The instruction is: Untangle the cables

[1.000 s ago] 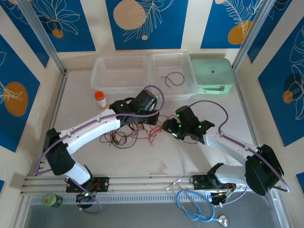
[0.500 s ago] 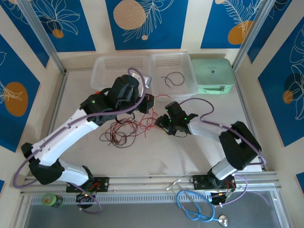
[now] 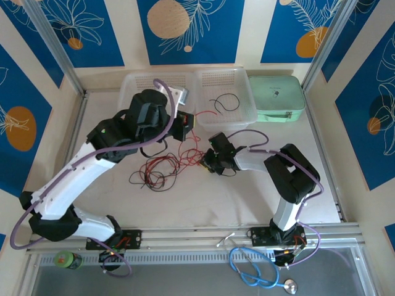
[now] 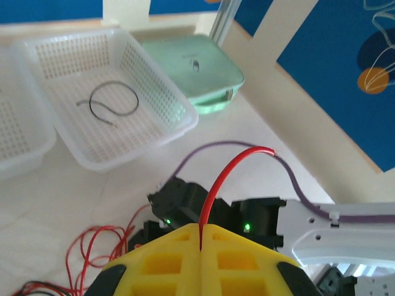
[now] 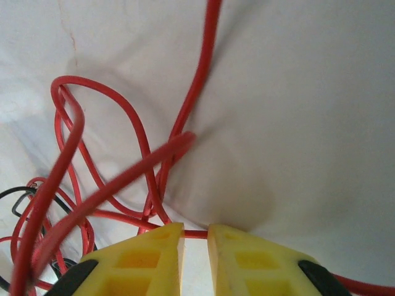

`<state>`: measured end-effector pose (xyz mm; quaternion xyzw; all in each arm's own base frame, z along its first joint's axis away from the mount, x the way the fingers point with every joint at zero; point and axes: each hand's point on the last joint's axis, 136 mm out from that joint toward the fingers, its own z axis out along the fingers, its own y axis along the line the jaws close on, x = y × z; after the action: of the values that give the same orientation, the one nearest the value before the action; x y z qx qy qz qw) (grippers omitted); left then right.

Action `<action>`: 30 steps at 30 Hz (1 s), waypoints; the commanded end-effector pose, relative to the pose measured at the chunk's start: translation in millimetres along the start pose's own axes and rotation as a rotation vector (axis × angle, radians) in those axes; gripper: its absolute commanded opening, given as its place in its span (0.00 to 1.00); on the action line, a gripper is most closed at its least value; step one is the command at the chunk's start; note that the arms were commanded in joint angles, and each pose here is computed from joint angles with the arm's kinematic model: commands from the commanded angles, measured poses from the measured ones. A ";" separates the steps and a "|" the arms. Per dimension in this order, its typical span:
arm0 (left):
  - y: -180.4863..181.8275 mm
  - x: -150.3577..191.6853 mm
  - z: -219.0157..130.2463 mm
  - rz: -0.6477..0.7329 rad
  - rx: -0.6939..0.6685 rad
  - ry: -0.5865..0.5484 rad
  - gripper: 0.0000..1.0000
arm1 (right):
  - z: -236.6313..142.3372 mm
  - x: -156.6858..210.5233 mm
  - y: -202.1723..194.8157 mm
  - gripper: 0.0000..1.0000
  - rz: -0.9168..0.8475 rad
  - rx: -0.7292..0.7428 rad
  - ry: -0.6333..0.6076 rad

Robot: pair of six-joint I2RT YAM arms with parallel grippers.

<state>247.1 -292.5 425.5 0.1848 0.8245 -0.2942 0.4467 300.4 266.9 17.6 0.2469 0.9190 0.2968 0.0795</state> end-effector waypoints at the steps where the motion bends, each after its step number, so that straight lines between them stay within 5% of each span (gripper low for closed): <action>1: 2.6 -21.5 -29.5 0.046 -0.023 -0.081 0.00 | -2.4 10.7 -66.2 0.18 0.089 0.185 0.016; 21: 27.4 -61.6 -56.8 0.127 -0.192 -0.226 0.00 | -132.5 -11.7 -149.7 0.23 0.092 0.301 -0.266; 24: 24.3 -57.4 -48.8 0.119 -0.172 -0.210 0.00 | -146.0 -10.5 -112.1 0.40 -0.080 0.175 -0.284; 28: 18.1 -52.5 -32.9 0.107 -0.139 -0.187 0.00 | -167.5 12.3 -26.9 0.77 -0.493 -0.094 -0.344; 30: 15.5 -53.4 -27.8 0.102 -0.129 -0.184 0.00 | -174.0 29.0 2.2 0.83 -0.695 -0.182 -0.377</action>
<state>262.0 -255.5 474.5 0.1688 0.7927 -0.2193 0.5431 216.9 163.3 113.5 0.0993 0.9232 0.2529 0.2718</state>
